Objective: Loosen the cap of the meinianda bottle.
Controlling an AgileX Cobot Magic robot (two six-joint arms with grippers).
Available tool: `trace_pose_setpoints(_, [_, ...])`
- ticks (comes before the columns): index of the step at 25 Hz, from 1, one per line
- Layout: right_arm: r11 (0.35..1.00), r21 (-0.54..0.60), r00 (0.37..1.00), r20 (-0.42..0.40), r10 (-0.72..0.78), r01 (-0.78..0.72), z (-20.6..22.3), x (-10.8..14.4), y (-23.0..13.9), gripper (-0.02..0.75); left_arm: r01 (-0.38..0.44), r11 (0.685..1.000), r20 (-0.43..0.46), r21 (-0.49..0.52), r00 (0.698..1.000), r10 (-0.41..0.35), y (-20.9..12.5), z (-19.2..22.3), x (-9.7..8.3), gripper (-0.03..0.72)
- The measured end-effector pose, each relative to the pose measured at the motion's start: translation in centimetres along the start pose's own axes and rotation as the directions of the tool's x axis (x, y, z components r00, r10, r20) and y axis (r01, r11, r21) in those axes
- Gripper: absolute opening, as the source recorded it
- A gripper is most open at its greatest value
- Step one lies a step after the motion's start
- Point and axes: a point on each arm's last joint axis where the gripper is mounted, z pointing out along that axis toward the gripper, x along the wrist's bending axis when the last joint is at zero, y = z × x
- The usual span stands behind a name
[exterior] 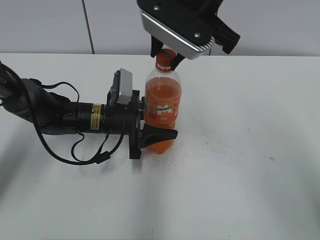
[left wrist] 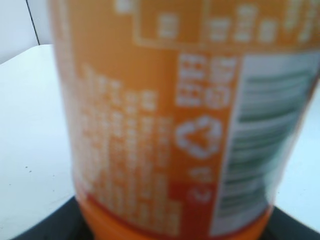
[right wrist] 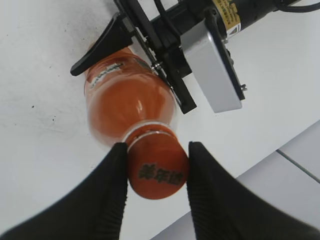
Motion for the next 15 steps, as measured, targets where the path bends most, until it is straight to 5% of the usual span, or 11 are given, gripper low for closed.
trace_pose_setpoints(9, [0.999,0.0,0.999,-0.001,0.052,-0.052,0.0,0.01,0.0,0.274,0.001,1.0,0.004,0.002,1.0,-0.001,-0.02,0.0,-0.04,0.384])
trace_pose_setpoints(15, [0.974,0.038,0.975,-0.033,-0.22,0.221,0.0,0.2,-0.37,0.274,0.014,1.0,-0.009,0.0,1.0,-0.014,0.0,0.0,0.08,0.384])
